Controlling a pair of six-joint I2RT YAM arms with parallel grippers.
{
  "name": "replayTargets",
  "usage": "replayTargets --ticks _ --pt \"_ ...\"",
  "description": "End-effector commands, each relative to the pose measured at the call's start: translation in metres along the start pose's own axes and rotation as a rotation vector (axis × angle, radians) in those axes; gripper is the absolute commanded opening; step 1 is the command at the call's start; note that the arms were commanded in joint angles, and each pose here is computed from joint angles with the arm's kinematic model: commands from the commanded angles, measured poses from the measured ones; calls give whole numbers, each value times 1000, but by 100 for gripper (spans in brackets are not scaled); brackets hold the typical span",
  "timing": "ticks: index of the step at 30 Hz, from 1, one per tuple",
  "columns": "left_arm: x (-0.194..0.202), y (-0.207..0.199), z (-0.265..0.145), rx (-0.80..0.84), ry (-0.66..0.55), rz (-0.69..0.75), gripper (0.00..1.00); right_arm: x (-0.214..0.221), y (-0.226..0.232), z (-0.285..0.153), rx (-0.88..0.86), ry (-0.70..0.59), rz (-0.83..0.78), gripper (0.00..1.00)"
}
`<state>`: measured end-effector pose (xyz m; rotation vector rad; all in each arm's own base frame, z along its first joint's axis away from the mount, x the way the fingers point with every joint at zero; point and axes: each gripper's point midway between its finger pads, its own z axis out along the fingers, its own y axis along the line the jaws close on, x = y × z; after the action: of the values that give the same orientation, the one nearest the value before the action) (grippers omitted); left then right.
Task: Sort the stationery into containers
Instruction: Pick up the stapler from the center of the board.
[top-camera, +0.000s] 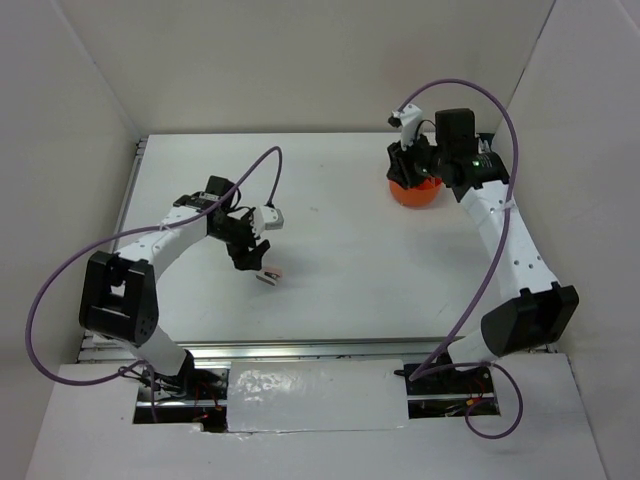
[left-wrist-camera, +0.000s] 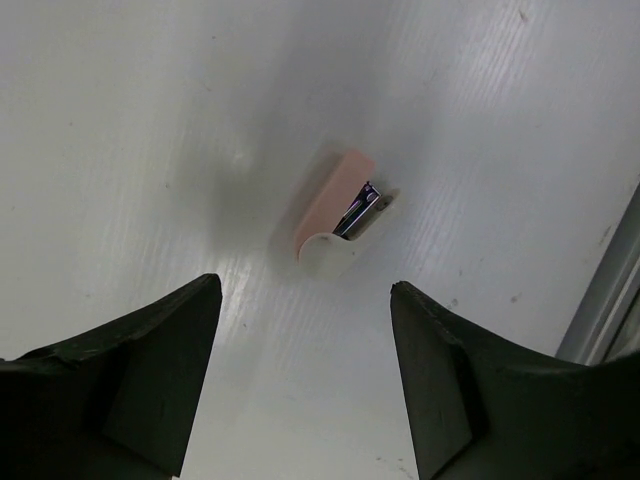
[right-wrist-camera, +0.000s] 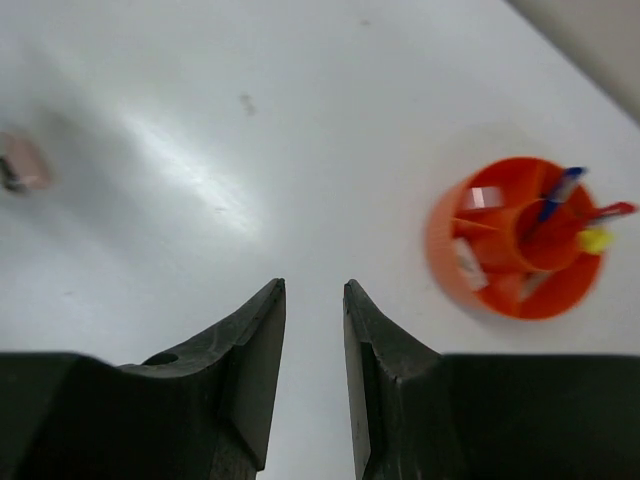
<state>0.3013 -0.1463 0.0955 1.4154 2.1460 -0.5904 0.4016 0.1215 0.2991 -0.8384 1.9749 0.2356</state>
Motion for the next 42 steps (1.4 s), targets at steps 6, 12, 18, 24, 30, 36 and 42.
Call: replayTargets --ticks 6,12,18,24,30,36,42 --pt "12 -2 14 74 -4 213 78 38 71 -9 -269 43 318 37" --pt "1 -6 17 86 -64 197 63 43 81 -12 -300 42 343 36" --pt "3 -39 10 134 -154 378 56 51 81 -11 -304 55 363 36" --pt "3 -55 15 167 -171 509 51 54 82 -8 -315 70 399 36" --pt "3 -51 31 125 -131 579 47 61 86 -8 -318 78 415 36" --pt "6 -45 45 129 -95 545 47 63 85 -9 -318 85 413 36" --pt "13 -36 57 103 -51 564 46 64 85 -10 -325 86 423 36"
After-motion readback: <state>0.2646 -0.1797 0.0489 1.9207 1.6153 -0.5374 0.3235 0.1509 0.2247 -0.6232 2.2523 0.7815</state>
